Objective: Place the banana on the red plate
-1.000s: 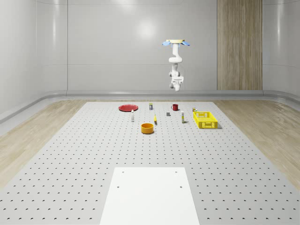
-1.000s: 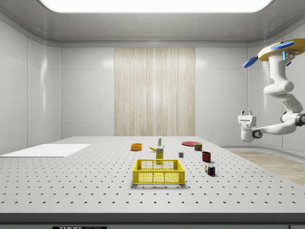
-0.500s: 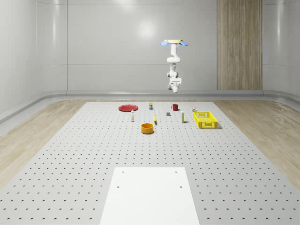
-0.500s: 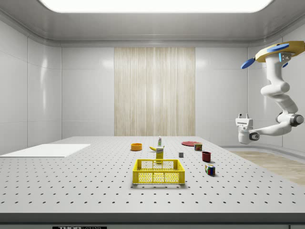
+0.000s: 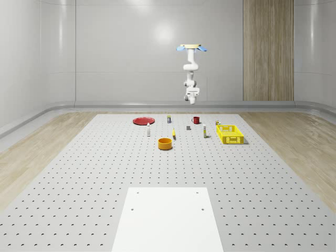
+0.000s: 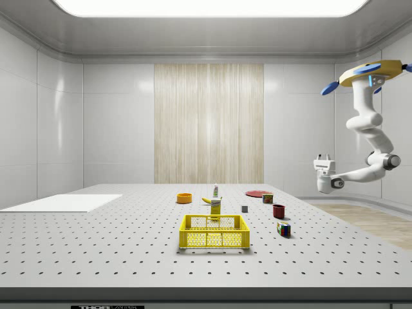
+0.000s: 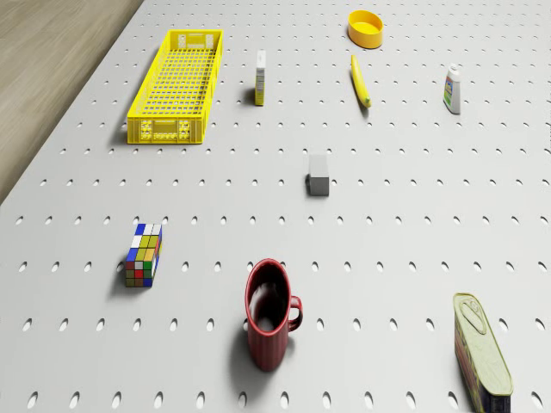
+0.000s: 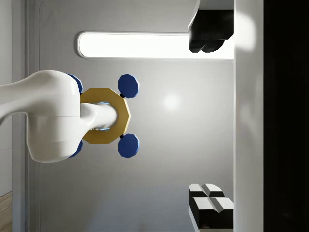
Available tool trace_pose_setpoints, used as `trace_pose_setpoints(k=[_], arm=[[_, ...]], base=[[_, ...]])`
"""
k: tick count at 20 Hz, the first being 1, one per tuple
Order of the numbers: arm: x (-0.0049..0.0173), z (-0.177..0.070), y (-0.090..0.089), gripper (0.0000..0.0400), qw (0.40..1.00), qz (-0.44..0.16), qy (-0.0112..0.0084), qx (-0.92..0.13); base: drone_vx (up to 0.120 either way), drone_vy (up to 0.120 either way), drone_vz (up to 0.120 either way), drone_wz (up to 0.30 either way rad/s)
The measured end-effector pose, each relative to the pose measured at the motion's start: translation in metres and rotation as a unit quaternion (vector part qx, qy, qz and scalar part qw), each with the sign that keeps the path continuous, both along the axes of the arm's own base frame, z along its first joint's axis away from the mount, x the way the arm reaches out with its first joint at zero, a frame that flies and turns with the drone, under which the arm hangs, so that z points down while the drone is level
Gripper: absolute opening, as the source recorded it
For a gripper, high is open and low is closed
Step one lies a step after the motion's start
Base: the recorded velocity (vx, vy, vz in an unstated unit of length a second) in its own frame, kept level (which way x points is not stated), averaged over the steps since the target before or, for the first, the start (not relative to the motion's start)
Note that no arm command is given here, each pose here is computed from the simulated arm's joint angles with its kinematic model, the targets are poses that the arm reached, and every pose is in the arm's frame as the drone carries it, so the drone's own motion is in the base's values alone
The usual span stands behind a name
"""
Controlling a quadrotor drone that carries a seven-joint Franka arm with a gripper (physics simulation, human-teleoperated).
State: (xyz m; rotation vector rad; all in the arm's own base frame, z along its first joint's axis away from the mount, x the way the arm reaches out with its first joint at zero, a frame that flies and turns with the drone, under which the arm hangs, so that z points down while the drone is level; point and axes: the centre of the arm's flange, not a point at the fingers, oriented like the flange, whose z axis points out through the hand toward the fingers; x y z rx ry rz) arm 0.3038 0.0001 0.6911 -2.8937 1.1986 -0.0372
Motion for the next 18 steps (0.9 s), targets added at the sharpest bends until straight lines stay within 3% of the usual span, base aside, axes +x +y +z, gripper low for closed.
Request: trace_pose_setpoints(k=[7,18], arm=[[-0.0005,0.0002,0.0001,0.0400,1.000,0.000,-0.0027,-0.001],[-0.0013,0.0003,0.0012,0.0400,1.000,0.000,-0.0068,-0.006]], base=[[0.006,-0.120,0.000,0.000],[0.120,-0.120,0.000,0.000]])
